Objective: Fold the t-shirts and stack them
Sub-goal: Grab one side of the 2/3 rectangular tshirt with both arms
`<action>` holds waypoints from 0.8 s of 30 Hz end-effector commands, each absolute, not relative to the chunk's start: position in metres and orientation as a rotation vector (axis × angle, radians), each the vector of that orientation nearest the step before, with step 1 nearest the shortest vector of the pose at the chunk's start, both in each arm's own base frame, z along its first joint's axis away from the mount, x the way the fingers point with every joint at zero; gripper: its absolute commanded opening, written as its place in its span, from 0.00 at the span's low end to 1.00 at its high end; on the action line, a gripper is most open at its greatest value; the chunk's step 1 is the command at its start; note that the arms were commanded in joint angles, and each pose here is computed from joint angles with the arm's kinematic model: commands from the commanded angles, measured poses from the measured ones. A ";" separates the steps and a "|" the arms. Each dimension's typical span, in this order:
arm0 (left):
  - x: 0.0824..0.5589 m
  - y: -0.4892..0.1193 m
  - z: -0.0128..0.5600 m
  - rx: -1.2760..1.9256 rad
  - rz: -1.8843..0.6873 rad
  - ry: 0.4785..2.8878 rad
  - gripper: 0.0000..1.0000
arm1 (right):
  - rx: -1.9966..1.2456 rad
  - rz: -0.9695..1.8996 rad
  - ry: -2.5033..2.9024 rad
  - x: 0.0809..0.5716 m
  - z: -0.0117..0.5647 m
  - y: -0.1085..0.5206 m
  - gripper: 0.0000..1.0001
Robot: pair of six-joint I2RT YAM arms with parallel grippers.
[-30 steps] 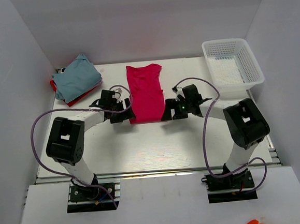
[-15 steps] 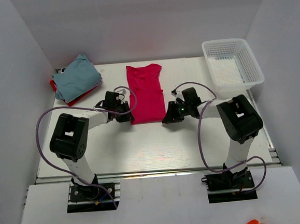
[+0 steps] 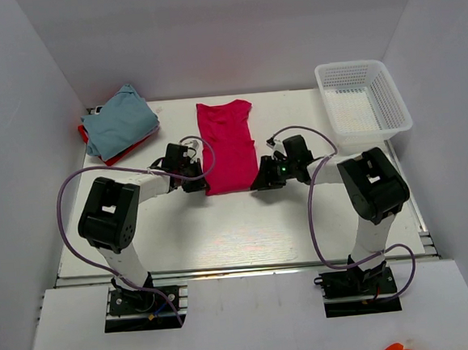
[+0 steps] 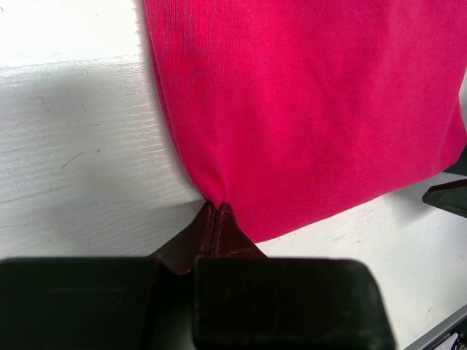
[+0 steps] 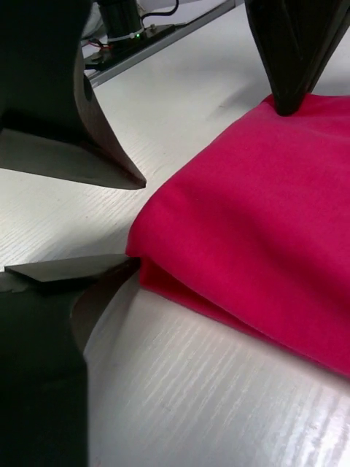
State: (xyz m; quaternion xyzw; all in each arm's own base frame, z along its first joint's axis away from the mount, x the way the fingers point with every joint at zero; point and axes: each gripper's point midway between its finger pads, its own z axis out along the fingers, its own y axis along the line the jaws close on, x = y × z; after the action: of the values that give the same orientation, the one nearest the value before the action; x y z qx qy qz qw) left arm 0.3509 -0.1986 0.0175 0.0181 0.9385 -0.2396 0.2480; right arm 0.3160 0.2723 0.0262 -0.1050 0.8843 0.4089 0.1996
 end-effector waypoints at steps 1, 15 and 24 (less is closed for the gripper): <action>0.332 -0.190 0.010 0.047 -0.601 2.622 0.00 | -0.259 1.002 2.511 0.326 0.015 0.257 0.49; 0.328 -0.201 0.040 0.086 -0.704 2.576 0.00 | -0.279 1.091 2.484 0.317 0.026 0.259 0.00; 0.246 -0.216 0.086 0.192 -0.964 2.621 0.00 | -0.346 1.322 2.533 0.218 0.070 0.248 0.00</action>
State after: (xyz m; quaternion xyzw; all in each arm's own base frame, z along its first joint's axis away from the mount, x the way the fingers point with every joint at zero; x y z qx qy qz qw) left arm 0.2852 -0.2081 0.0678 0.0506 0.9290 -0.2976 0.2142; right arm 0.2509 0.2480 0.0454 -0.1037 0.8854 0.4230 0.1623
